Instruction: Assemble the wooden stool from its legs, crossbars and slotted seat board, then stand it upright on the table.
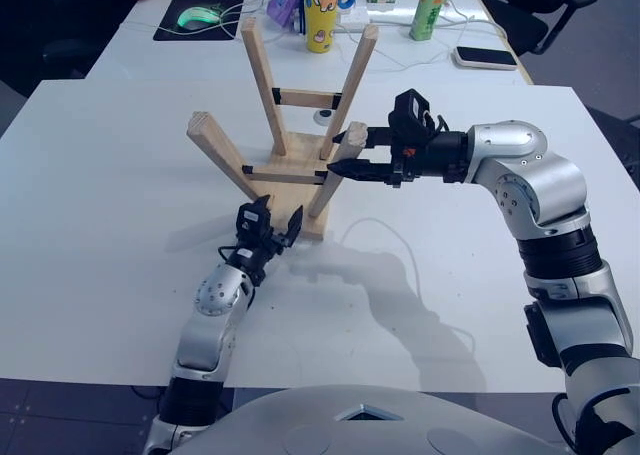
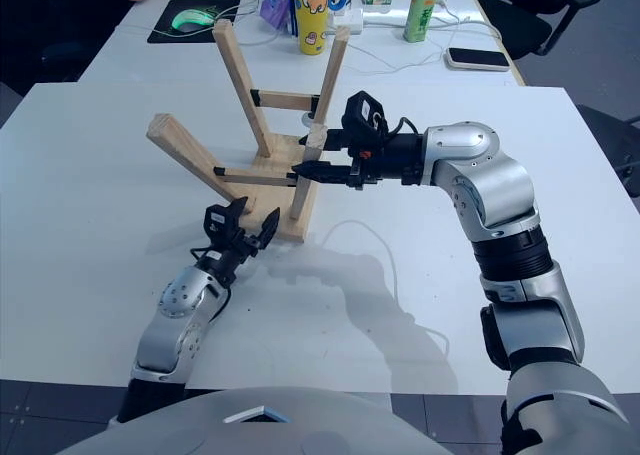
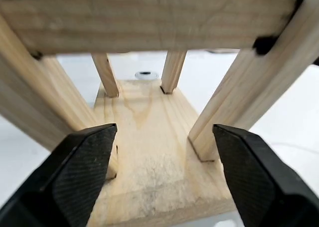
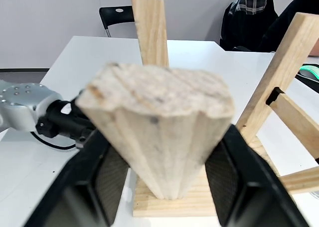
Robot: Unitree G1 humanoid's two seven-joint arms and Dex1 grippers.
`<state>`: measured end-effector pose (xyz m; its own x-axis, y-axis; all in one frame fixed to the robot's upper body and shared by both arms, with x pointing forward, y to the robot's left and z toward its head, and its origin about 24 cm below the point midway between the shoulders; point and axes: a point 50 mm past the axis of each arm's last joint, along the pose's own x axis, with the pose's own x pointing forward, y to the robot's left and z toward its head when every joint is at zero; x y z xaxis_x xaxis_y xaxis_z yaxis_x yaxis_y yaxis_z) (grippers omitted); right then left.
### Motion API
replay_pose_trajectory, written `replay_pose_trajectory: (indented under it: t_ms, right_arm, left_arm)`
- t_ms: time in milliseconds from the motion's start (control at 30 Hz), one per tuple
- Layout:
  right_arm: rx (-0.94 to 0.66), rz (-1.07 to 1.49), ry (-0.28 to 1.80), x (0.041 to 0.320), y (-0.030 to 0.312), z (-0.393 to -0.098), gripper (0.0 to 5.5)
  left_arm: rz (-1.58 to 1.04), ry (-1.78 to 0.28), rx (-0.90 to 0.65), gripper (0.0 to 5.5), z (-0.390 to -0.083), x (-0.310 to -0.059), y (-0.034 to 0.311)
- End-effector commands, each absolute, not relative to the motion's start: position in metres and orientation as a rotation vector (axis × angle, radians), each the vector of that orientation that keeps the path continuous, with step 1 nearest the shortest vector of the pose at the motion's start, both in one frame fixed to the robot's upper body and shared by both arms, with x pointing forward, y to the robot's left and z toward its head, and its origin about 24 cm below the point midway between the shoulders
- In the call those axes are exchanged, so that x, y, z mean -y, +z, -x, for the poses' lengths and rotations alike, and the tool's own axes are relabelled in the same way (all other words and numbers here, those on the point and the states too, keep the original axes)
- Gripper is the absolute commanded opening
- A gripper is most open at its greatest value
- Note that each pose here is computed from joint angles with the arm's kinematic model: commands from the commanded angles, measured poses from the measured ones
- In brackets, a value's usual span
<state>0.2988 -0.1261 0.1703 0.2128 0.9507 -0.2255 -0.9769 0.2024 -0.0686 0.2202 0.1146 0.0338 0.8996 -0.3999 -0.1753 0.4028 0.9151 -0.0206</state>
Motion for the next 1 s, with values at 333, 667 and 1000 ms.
replay_pose_trajectory:
  t_ms: [333,667,1000]
  right_arm:
    - [-0.449,0.128,1.321,0.134,0.114,-0.292,2.51]
    - [-0.443,0.143,1.251,0.147,0.11,-0.294,4.19]
    - [-0.058,-0.097,1.072,0.205,0.181,-0.301,4.29]
  left_arm:
    - [-0.109,-0.405,-0.531,3.05,-0.207,-0.114,-0.017]
    - [-0.096,-0.356,-0.595,1.66,-0.202,-0.123,-0.025]
    - [-0.113,-0.313,-0.648,0.18,-0.197,-0.139,-0.035]
